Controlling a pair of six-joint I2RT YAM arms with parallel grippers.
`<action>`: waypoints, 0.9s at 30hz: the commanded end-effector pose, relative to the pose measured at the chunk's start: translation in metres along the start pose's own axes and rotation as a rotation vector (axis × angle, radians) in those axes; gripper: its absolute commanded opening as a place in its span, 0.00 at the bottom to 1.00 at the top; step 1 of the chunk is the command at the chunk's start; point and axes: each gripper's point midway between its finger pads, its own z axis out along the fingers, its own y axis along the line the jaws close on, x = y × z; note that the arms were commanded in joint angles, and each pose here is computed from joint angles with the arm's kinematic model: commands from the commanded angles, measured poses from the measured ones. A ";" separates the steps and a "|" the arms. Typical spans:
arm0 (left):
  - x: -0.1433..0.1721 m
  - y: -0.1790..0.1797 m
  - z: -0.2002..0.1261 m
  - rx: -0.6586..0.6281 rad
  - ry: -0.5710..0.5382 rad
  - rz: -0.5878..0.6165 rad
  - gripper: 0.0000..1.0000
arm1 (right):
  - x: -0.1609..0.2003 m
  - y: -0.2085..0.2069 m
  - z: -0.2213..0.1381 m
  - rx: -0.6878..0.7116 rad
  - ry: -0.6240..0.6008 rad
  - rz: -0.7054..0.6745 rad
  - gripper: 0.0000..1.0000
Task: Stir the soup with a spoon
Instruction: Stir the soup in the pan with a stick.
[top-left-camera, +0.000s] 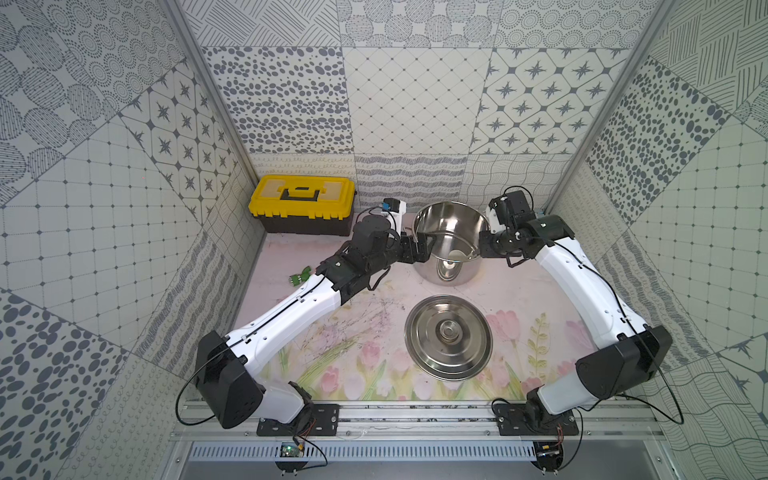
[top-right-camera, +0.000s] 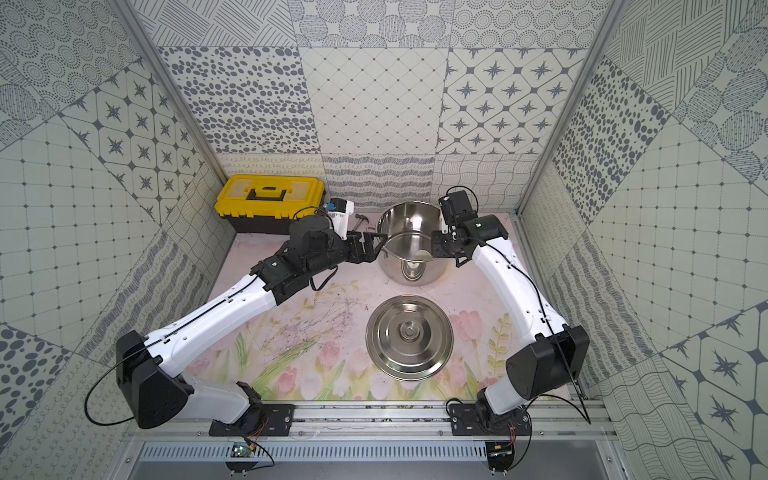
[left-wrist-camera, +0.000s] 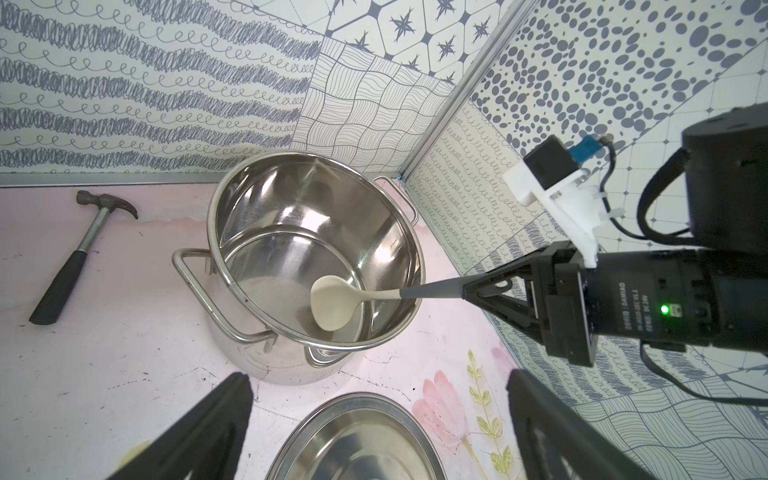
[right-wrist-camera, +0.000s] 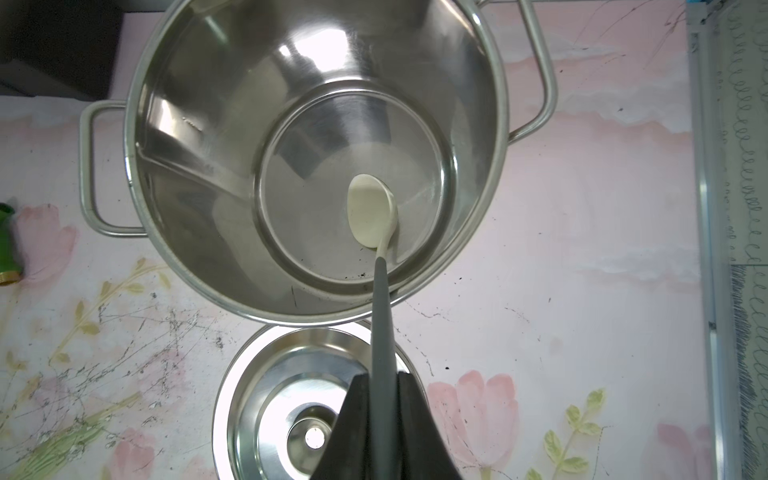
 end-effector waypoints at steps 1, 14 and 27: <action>-0.017 -0.014 -0.001 0.066 -0.052 0.008 1.00 | -0.008 0.026 -0.004 -0.063 -0.044 0.003 0.00; -0.022 -0.022 -0.006 0.100 -0.068 0.007 1.00 | -0.073 0.037 0.020 -0.005 -0.124 -0.001 0.00; -0.022 -0.023 -0.010 0.101 -0.070 0.035 1.00 | -0.080 -0.019 0.016 0.086 -0.120 0.033 0.00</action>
